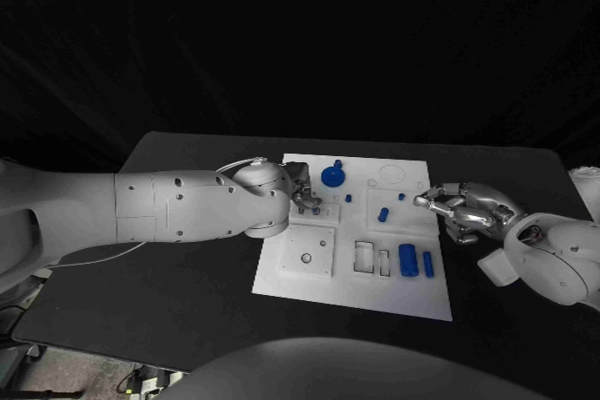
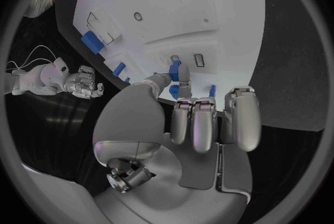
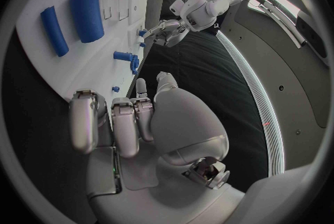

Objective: Assemble the parts on the task board

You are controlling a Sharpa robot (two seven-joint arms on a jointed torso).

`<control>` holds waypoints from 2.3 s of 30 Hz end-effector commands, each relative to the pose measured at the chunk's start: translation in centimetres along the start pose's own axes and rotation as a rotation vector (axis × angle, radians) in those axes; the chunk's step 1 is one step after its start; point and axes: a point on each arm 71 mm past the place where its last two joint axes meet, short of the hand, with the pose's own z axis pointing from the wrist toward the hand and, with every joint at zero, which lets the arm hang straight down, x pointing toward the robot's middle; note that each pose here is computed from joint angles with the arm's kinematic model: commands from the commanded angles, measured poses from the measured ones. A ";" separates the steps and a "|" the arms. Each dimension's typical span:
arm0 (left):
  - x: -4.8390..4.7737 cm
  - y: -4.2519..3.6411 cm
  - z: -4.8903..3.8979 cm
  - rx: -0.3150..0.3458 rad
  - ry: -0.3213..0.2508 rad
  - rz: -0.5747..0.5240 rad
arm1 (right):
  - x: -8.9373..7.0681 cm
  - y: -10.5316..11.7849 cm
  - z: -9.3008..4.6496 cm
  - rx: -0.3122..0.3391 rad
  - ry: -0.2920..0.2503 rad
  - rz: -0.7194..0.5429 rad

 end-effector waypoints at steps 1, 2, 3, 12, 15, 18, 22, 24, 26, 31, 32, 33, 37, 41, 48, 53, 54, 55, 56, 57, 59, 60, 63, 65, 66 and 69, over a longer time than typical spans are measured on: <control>0.11 0.26 0.00 -0.058 0.010 0.012 | 0.1 0.0 0.0 -0.007 0.012 0.001; 0.12 0.26 0.00 -0.058 0.010 0.013 | 0.1 0.0 0.0 -0.007 0.012 0.001; 0.13 0.25 0.02 -0.057 0.011 0.013 | 0.1 0.0 0.0 -0.006 0.012 0.001; 0.27 0.23 0.07 -0.058 0.018 0.017 | 0.1 0.0 -0.1 -0.005 0.013 0.001; 0.31 0.24 0.07 -0.059 0.020 0.018 | 0.1 0.0 -0.1 -0.005 0.013 0.001; 0.35 0.26 0.06 -0.059 0.021 0.018 | 0.1 0.0 0.0 -0.005 0.013 0.001; 0.41 0.27 0.01 -0.058 0.024 0.019 | 0.1 -0.1 0.0 -0.004 0.013 0.002; 0.43 0.28 -0.01 -0.058 0.025 0.019 | 0.2 -0.1 0.0 -0.004 0.014 0.002; 0.45 0.29 -0.01 -0.058 0.025 0.019 | 0.2 -0.1 0.0 -0.004 0.014 0.002; 0.45 0.33 0.04 -0.059 0.024 0.019 | 0.2 -0.1 0.0 -0.004 0.015 0.002; 0.45 0.34 0.06 -0.060 0.024 0.018 | 0.2 -0.1 0.0 -0.004 0.015 0.002; 0.45 0.34 0.07 -0.060 0.024 0.018 | 0.2 -0.1 0.0 -0.004 0.015 0.002; 0.44 0.36 0.10 -0.060 0.023 0.018 | 0.2 -0.1 0.0 -0.003 0.015 0.002; 0.43 0.37 0.13 -0.060 0.022 0.017 | 0.2 -0.1 0.0 -0.003 0.016 0.003; 0.48 0.28 0.13 -0.057 0.023 0.016 | 0.2 -0.2 0.0 -0.003 0.016 0.003; 0.54 0.18 0.10 -0.053 0.026 0.015 | 0.2 -0.2 0.0 -0.003 0.016 0.003; 0.55 0.17 0.09 -0.053 0.026 0.015 | 0.2 -0.2 0.0 -0.002 0.015 0.003; 0.56 0.16 0.09 -0.053 0.027 0.015 | 0.2 -0.2 0.0 -0.002 0.015 0.003; 0.57 0.16 0.08 -0.052 0.028 0.015 | 0.2 -0.3 0.0 -0.002 0.015 0.003; 0.58 0.17 0.08 -0.052 0.028 0.015 | 0.2 -0.3 0.0 -0.001 0.015 0.003; 0.58 0.18 0.08 -0.052 0.030 0.016 | 0.2 -0.3 0.0 -0.001 0.016 0.003; 0.59 0.19 0.07 -0.052 0.030 0.016 | 0.2 -0.3 0.0 -0.001 0.016 0.003; 0.59 0.22 0.06 -0.053 0.030 0.015 | 0.2 -0.3 0.0 0.000 0.016 0.004; 0.59 0.25 0.07 -0.054 0.031 0.016 | 0.2 -0.3 0.0 0.000 0.016 0.004; 0.59 0.26 0.08 -0.055 0.031 0.016 | 0.2 -0.3 0.0 0.000 0.016 0.004; 0.59 0.29 0.10 -0.057 0.032 0.017 | 0.2 -0.3 0.0 0.001 0.016 0.004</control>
